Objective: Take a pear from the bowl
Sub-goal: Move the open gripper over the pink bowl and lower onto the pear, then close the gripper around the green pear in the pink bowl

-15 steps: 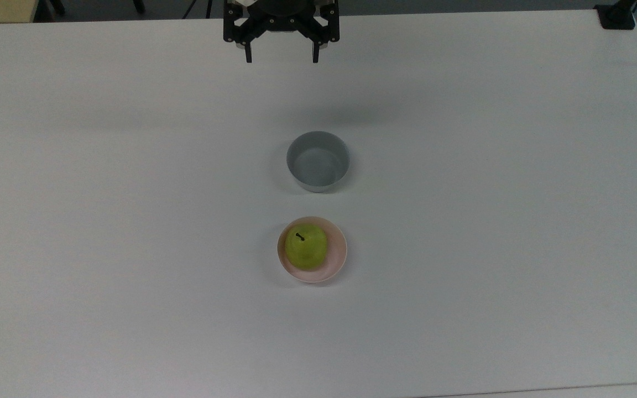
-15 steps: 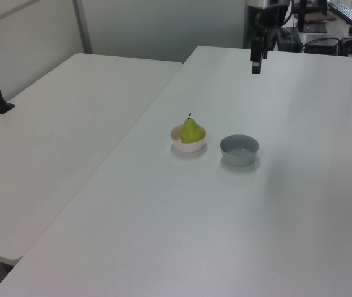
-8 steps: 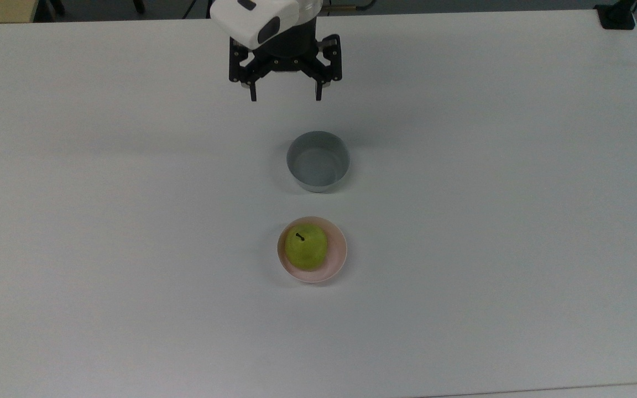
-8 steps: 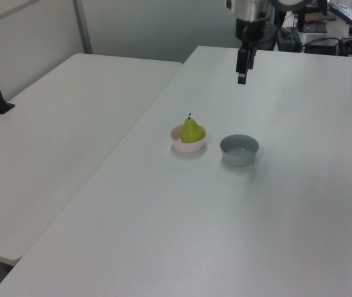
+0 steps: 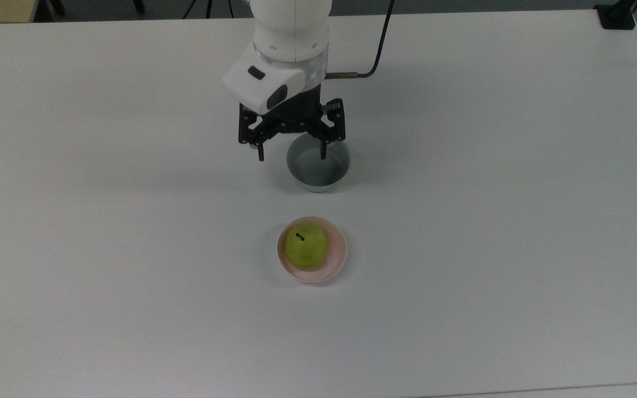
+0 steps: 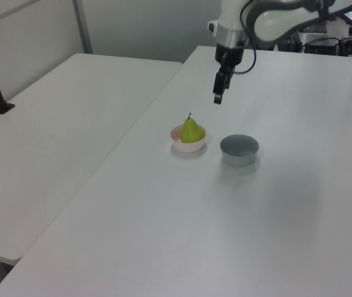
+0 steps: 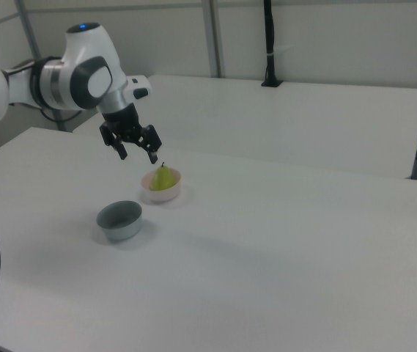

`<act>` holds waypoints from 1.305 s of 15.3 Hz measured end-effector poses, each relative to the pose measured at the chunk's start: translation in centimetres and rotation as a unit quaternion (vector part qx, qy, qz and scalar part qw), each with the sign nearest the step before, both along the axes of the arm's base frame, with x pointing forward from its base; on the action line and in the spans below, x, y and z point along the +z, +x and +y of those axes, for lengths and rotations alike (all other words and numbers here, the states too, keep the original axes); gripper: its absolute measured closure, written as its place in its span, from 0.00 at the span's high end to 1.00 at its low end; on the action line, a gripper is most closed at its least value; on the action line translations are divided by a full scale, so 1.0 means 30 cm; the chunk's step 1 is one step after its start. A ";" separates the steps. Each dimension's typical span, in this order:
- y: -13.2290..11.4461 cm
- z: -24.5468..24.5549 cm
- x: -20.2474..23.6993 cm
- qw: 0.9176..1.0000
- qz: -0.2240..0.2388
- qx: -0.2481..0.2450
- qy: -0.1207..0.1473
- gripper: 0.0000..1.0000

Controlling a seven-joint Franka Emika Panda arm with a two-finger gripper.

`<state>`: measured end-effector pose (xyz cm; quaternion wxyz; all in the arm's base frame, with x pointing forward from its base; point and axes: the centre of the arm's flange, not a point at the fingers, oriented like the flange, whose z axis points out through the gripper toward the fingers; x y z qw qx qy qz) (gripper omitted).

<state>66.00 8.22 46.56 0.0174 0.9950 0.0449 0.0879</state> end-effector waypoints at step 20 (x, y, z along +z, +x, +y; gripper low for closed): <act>0.171 0.036 -0.365 0.995 -0.102 0.019 0.008 1.00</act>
